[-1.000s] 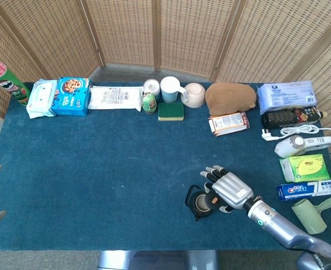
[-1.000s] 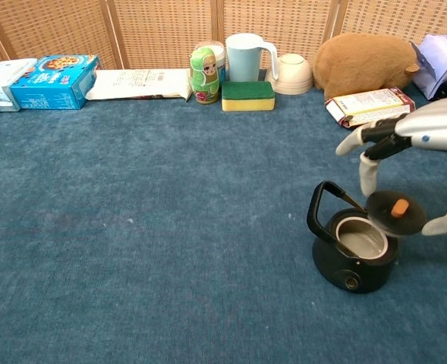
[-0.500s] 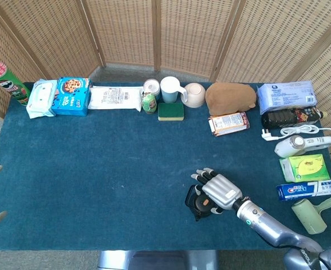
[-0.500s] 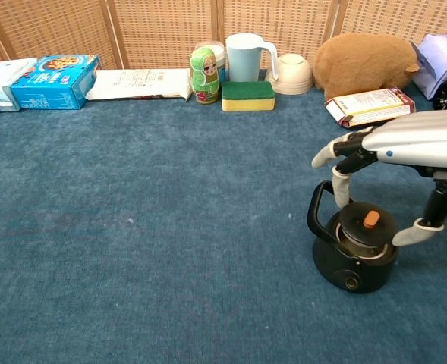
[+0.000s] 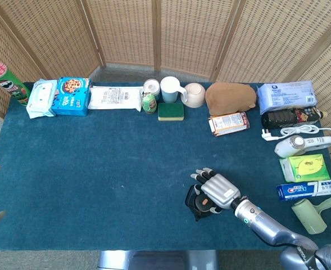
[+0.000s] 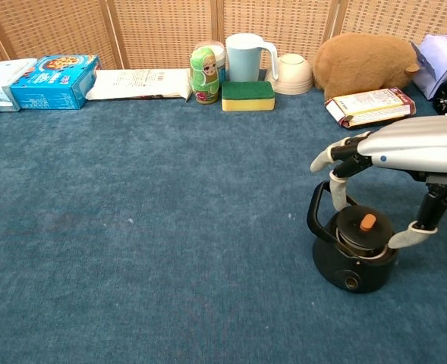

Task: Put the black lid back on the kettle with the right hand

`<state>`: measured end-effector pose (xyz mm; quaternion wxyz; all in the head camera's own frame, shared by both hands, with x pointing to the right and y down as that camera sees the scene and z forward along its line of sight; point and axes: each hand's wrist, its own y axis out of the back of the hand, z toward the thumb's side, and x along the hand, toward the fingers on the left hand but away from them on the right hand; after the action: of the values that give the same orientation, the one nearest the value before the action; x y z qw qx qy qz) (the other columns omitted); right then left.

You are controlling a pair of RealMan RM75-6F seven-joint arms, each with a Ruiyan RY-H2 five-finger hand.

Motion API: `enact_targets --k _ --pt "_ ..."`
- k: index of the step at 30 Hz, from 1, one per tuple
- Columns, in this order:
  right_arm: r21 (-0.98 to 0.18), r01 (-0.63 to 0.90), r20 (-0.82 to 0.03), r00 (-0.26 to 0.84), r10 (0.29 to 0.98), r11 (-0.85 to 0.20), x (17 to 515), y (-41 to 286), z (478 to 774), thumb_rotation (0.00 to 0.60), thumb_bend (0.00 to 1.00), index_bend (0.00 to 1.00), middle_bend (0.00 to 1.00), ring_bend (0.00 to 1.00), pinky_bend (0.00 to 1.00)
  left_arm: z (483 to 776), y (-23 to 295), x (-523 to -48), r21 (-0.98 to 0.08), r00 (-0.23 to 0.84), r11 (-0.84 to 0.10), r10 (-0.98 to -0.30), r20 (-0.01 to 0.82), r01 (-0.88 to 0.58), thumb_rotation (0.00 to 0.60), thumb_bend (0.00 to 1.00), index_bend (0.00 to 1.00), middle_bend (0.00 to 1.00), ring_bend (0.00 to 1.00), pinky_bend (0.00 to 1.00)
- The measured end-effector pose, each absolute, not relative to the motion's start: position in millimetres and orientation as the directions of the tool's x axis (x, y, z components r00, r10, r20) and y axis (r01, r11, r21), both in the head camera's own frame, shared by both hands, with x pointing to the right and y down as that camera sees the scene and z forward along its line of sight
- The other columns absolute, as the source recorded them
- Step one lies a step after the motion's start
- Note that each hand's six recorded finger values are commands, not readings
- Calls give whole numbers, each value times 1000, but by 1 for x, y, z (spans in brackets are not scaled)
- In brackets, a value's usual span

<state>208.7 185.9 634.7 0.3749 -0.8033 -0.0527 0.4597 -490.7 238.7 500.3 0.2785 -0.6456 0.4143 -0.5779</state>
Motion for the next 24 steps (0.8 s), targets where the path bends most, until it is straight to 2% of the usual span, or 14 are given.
enact_targets --k 2,8,17,24 --pt "-651 -259 -700 570 430 -714 209 185 635 600 258 303 88 57 0 500 239 -491 -838 -11 -502 -857 516 -213 600 56 0 0 0 42" --pt "-646 -253 -702 566 431 -720 211 184 633 600 256 177 78 51 0 501 239 -490 -837 -9 -506 -855 519 -208 600 57 0 0 0 42" --pt "-646 -250 -702 566 432 -721 214 184 628 600 255 154 73 46 0 501 239 -489 -837 -10 -505 -855 518 -209 600 57 0 0 0 41" --pt "-678 -192 -665 572 480 -710 213 175 620 600 250 125 68 46 0 502 240 -488 -837 -4 -507 -855 519 -207 600 56 0 0 0 42"
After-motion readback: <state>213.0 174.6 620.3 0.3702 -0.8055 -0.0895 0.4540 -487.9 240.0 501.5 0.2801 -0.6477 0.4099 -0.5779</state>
